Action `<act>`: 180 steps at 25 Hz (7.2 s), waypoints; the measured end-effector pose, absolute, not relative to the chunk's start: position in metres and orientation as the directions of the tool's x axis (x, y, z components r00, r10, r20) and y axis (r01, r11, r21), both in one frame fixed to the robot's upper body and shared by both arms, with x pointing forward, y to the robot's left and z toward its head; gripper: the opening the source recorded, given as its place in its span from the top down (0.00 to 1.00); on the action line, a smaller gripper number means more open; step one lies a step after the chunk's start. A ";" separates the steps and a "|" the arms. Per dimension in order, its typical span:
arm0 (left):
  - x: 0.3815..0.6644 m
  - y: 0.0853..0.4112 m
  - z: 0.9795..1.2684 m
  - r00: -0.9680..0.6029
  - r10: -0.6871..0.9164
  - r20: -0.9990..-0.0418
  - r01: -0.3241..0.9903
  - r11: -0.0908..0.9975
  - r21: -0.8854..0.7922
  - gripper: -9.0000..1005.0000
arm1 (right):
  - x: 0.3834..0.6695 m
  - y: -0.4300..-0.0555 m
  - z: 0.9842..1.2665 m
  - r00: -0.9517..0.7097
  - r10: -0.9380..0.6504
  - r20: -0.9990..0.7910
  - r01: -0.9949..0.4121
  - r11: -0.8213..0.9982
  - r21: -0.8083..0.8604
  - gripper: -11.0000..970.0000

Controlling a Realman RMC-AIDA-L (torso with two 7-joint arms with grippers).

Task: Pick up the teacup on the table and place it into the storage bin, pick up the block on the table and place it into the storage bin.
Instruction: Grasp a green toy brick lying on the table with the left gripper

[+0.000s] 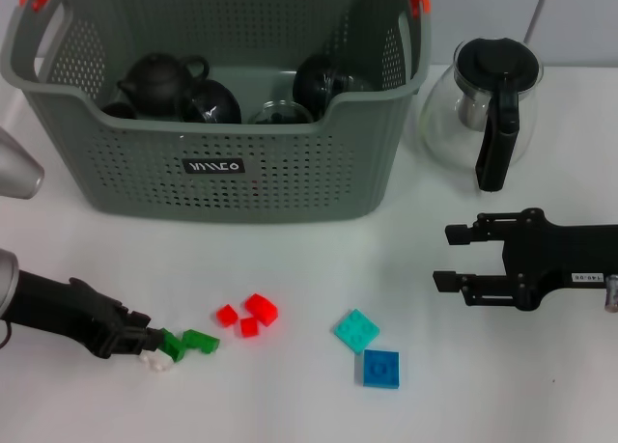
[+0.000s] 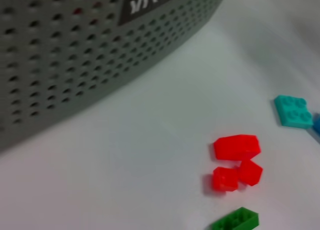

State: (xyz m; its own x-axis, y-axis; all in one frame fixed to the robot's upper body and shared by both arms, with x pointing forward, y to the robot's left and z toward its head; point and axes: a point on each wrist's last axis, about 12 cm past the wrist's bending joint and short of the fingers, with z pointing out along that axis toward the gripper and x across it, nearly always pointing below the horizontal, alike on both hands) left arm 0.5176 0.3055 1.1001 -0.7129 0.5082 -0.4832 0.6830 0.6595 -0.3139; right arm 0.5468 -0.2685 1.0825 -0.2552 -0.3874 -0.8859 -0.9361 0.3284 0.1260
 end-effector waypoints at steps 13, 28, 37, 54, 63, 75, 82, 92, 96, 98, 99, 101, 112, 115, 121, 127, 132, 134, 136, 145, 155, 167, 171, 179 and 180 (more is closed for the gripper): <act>0.512 0.308 1.088 -0.775 0.470 -0.424 0.620 0.694 -0.365 0.69 | 0.547 -0.268 1.080 -0.254 -0.394 -0.883 -0.935 0.333 0.120 0.29; 0.512 0.311 1.089 -0.790 0.433 -0.434 0.596 0.709 -0.378 0.68 | 0.547 -0.268 1.082 -0.249 -0.396 -0.884 -0.938 0.325 0.119 0.29; 0.511 0.314 1.098 -0.743 0.482 -0.463 0.652 0.676 -0.342 0.64 | 0.548 -0.268 1.082 -0.249 -0.394 -0.885 -0.937 0.329 0.117 0.29; 0.521 0.302 1.119 -0.681 0.489 -0.545 0.698 0.658 -0.282 0.39 | 0.550 -0.266 1.084 -0.244 -0.393 -0.886 -0.938 0.327 0.113 0.29; 0.500 0.330 1.157 -0.575 0.364 -0.733 0.733 0.628 -0.263 0.39 | 0.549 -0.267 1.084 -0.251 -0.384 -0.889 -0.936 0.330 0.122 0.29; 0.485 0.325 1.153 -0.342 0.396 -0.852 0.882 0.447 -0.147 0.38 | 0.550 -0.267 1.083 -0.261 -0.379 -0.888 -0.932 0.339 0.129 0.29; 0.488 0.324 1.133 -0.326 0.442 -0.836 0.895 0.430 -0.122 0.38 | 0.549 -0.268 1.082 -0.262 -0.381 -0.886 -0.930 0.344 0.128 0.29; 0.491 0.313 1.098 -0.363 0.513 -0.778 0.900 0.408 -0.152 0.38 | 0.548 -0.268 1.081 -0.264 -0.382 -0.886 -0.930 0.344 0.129 0.29; 0.497 0.311 1.087 -0.373 0.534 -0.759 0.888 0.443 -0.125 0.39 | 0.548 -0.268 1.081 -0.266 -0.383 -0.884 -0.930 0.344 0.131 0.29; 0.498 0.310 1.083 -0.376 0.539 -0.754 0.884 0.452 -0.118 0.39 | 0.548 -0.268 1.080 -0.267 -0.384 -0.884 -0.930 0.343 0.132 0.29; 0.498 0.309 1.082 -0.376 0.542 -0.752 0.885 0.450 -0.119 0.39 | 0.548 -0.268 1.080 -0.267 -0.384 -0.884 -0.930 0.343 0.132 0.29; 0.498 0.309 1.079 -0.376 0.556 -0.742 0.888 0.444 -0.118 0.39 | 0.547 -0.268 1.080 -0.269 -0.384 -0.883 -0.929 0.344 0.133 0.29; 0.497 0.307 1.072 -0.392 0.573 -0.720 0.886 0.445 -0.128 0.39 | 0.548 -0.269 1.080 -0.269 -0.383 -0.884 -0.929 0.346 0.133 0.29; 0.501 0.301 1.070 -0.389 0.571 -0.723 0.890 0.436 -0.134 0.39 | 0.548 -0.268 1.080 -0.269 -0.383 -0.884 -0.929 0.345 0.133 0.29; 0.508 0.295 1.066 -0.367 0.597 -0.713 0.898 0.429 -0.102 0.39 | 0.547 -0.268 1.080 -0.271 -0.384 -0.883 -0.929 0.346 0.134 0.29; 0.511 0.292 1.065 -0.350 0.616 -0.706 0.903 0.423 -0.079 0.39 | 0.547 -0.268 1.080 -0.271 -0.383 -0.883 -0.928 0.346 0.135 0.29; 0.513 0.292 1.066 -0.342 0.628 -0.700 0.906 0.419 -0.066 0.39 | 0.547 -0.268 1.080 -0.271 -0.383 -0.883 -0.928 0.346 0.135 0.29; 0.514 0.291 1.066 -0.339 0.631 -0.698 0.906 0.420 -0.060 0.39 | 0.547 -0.268 1.080 -0.271 -0.383 -0.883 -0.929 0.346 0.135 0.29; 0.515 0.291 1.065 -0.336 0.635 -0.695 0.904 0.424 -0.050 0.39 | 0.547 -0.268 1.080 -0.271 -0.383 -0.883 -0.929 0.346 0.135 0.29; 0.520 0.295 1.066 -0.344 0.627 -0.699 0.884 0.468 -0.015 0.39 | 0.547 -0.268 1.080 -0.272 -0.383 -0.883 -0.928 0.346 0.135 0.29; 0.514 0.290 1.076 -0.350 0.577 -0.738 0.897 0.435 -0.085 0.39 | 0.546 -0.268 1.080 -0.274 -0.381 -0.883 -0.929 0.344 0.140 0.29; 0.530 0.284 1.120 -0.762 0.424 -0.490 0.610 0.723 -0.324 0.40 | 0.548 -0.269 1.081 -0.280 -0.381 -0.881 -0.926 0.350 0.143 0.29; 0.535 0.265 1.128 -0.830 0.443 -0.338 0.538 0.796 -0.278 0.40 | 0.549 -0.270 1.081 -0.275 -0.384 -0.881 -0.927 0.350 0.137 0.29; 0.541 0.225 1.139 -0.805 0.539 -0.249 0.583 0.795 -0.164 0.41 | 0.551 -0.268 1.081 -0.272 -0.392 -0.879 -0.926 0.355 0.128 0.29; 0.541 0.223 1.141 -0.799 0.545 -0.253 0.590 0.792 -0.157 0.42 | 0.551 -0.268 1.080 -0.272 -0.393 -0.878 -0.925 0.358 0.127 0.29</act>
